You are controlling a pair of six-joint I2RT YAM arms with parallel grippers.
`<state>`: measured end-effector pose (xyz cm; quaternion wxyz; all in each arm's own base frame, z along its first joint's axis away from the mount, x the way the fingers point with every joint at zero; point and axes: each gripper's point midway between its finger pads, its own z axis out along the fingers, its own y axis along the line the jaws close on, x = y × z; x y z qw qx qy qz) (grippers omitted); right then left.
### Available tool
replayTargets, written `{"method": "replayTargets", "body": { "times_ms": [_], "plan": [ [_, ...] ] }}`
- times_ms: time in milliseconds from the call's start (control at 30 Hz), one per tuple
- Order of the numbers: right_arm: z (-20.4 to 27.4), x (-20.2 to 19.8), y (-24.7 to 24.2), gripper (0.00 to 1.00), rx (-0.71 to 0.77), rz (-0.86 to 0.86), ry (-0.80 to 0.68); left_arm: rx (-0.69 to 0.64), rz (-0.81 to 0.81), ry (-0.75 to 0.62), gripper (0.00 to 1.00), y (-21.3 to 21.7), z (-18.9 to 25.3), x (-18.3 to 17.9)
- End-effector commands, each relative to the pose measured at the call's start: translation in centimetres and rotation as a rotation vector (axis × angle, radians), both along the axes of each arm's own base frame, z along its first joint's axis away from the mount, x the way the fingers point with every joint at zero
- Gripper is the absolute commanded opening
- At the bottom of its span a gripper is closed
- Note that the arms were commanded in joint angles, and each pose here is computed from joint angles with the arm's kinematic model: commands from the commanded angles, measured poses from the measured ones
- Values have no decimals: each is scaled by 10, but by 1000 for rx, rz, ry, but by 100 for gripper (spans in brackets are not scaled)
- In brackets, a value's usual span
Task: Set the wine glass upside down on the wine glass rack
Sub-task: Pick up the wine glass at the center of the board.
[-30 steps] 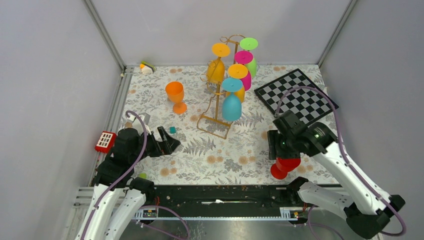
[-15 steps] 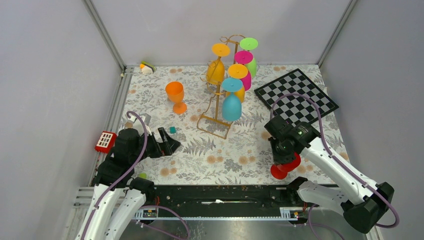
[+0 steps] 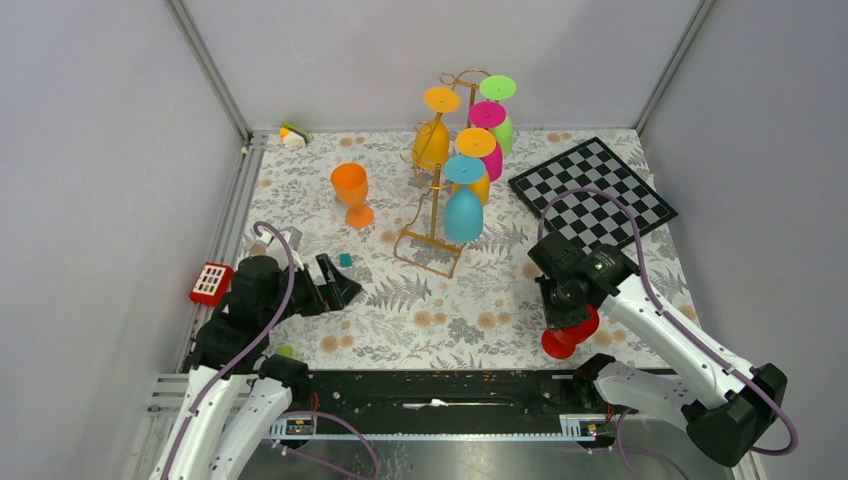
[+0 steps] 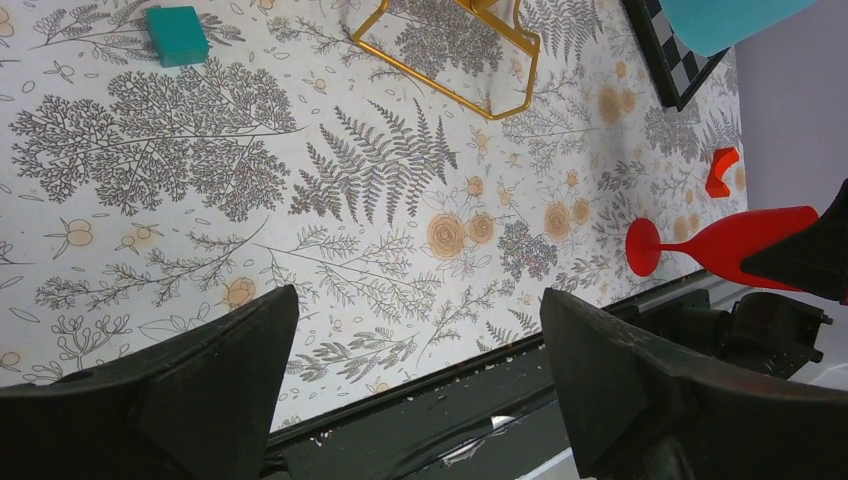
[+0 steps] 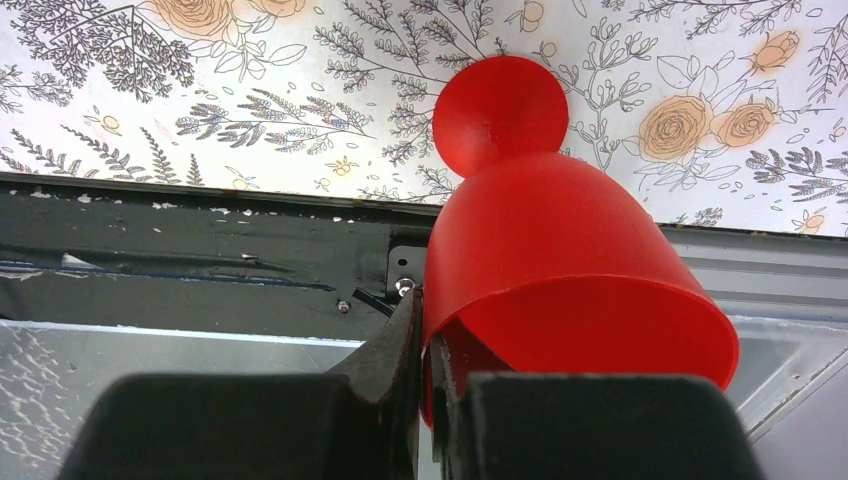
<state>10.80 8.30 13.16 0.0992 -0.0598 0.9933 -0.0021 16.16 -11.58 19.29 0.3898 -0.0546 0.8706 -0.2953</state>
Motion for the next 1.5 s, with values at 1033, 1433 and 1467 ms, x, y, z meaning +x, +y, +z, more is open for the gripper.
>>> {"method": "replayTargets", "body": {
  "times_ms": [1033, 1433, 1467],
  "plan": [
    [73, -22, 84, 0, 587, 95, -29, -378, -176, 247, 89, -83, -27, -12],
    [84, -30, 105, 0, 743, 104, 7, -334, -321, 281, 83, -142, -28, -30],
    [84, -30, 106, 0, 750, 100, 5, -327, -330, 286, 82, -145, -28, -32]
  ]
}}
